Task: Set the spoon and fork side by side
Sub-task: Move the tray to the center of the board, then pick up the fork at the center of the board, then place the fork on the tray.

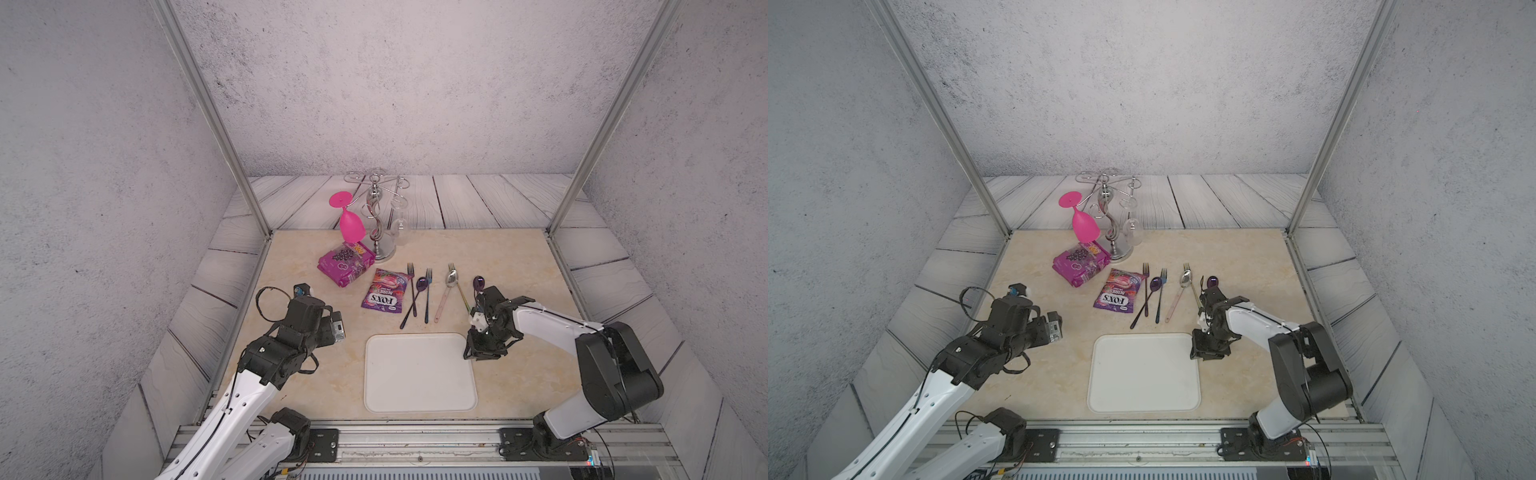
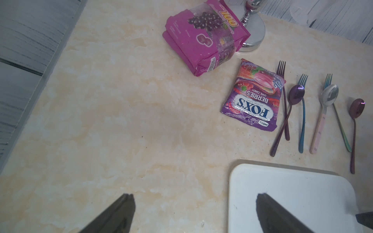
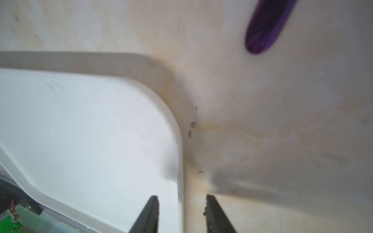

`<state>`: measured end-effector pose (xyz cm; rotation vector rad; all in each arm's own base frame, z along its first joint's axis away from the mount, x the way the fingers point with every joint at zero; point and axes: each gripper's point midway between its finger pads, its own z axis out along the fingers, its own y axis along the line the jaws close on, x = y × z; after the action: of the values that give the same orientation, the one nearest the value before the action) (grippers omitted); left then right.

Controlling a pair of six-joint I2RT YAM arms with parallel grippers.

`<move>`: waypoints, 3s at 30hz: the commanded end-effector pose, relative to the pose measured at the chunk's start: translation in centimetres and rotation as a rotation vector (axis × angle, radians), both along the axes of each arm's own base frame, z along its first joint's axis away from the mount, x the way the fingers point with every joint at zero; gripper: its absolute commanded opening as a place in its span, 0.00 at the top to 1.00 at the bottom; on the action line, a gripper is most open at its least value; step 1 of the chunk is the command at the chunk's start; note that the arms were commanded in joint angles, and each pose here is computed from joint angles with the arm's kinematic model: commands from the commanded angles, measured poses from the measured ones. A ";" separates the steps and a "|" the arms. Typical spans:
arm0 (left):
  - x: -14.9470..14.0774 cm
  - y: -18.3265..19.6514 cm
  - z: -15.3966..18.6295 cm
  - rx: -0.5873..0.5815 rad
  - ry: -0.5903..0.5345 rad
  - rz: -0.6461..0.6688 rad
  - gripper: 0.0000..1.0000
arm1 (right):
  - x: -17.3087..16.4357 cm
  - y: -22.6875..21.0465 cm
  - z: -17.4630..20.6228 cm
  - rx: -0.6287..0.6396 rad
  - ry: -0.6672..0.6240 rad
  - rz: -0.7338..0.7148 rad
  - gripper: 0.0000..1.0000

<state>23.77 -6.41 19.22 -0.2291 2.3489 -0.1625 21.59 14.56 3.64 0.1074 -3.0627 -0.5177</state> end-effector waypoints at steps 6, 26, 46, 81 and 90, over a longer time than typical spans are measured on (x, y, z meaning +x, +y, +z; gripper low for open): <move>-0.5 -0.8 -0.2 -0.071 -0.022 -0.029 0.01 | 4.4 -2.0 7.1 -0.120 -0.263 0.031 0.44; -1.0 -1.8 -1.2 -0.061 0.047 -0.104 0.00 | 22.2 -0.9 2.9 -0.283 -0.369 0.209 0.53; -0.7 -1.3 -1.6 -0.019 0.054 -0.091 0.00 | 25.6 0.1 -1.8 -0.250 -0.271 0.205 0.65; -1.0 0.4 0.2 0.031 -0.021 -0.050 0.00 | 21.4 0.1 10.5 -0.096 -0.414 -0.107 1.00; -2.1 1.3 1.7 0.022 -0.090 -0.036 0.00 | 6.1 9.0 11.5 0.171 -0.297 -0.101 1.00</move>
<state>21.99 -5.61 20.18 -0.1619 2.2865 -0.1746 31.98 20.34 15.83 0.1052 -3.4359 -0.6925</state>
